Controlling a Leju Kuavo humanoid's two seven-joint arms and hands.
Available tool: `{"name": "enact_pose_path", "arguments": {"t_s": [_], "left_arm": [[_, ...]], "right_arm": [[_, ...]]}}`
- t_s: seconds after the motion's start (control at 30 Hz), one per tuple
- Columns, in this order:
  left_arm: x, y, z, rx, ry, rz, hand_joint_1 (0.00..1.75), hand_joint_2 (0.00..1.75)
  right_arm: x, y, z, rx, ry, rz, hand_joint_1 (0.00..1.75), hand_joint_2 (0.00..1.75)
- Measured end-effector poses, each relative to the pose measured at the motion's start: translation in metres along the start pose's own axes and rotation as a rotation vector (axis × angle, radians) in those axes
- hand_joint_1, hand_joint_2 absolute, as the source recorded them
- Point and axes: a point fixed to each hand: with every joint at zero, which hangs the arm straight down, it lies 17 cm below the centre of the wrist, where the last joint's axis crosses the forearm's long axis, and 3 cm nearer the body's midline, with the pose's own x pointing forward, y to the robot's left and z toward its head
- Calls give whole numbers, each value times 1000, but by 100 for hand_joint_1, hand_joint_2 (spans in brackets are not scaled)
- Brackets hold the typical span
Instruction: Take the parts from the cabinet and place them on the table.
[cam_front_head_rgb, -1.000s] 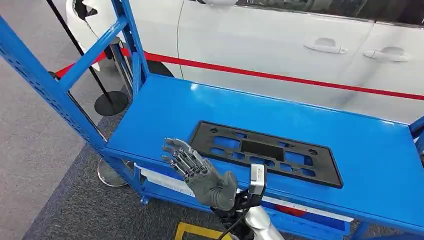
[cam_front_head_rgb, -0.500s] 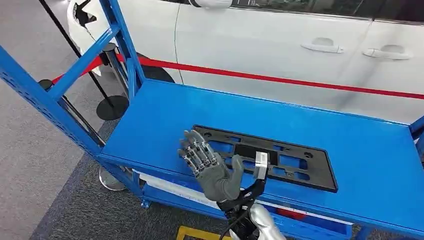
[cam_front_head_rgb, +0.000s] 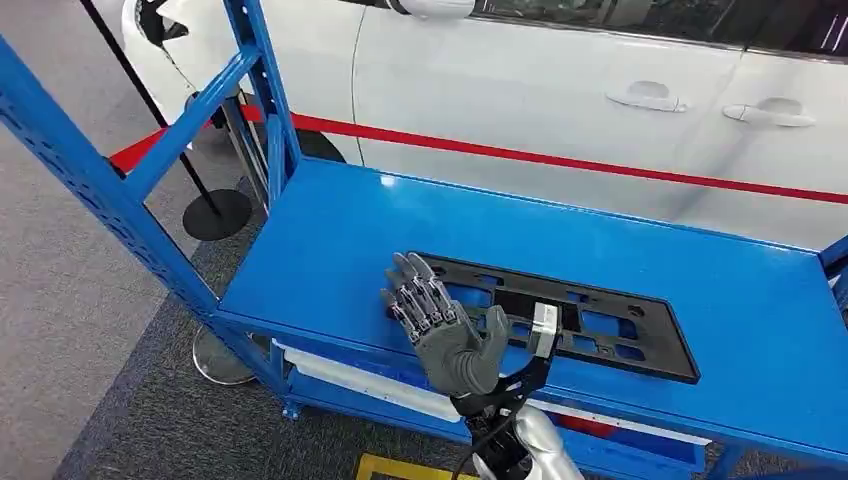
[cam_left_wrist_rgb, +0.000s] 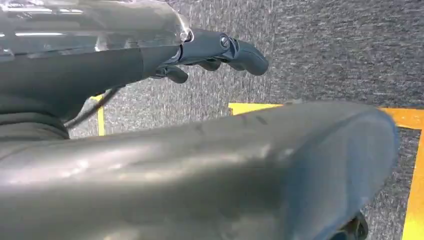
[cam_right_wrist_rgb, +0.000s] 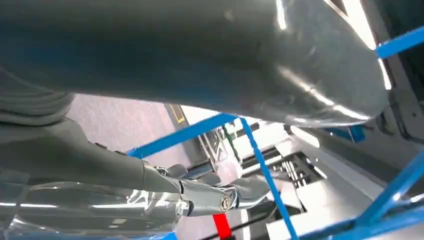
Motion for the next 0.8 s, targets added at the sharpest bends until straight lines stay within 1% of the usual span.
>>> {"name": "enact_pose_path", "arguments": {"t_s": [0.2, 0.53, 0.8], "left_arm": [[2, -2, 0, -2, -4, -1, 0, 0], [0, 2, 0, 10, -7, 12, 0, 0], [0, 2, 0, 14, -6, 9, 0, 0]], "right_arm": [[5, 1, -5, 13, -10, 13, 0, 0], [-4, 7, 3, 13, 19, -3, 0, 0], [-3, 11, 2, 25, 15, 7, 0, 0]]}}
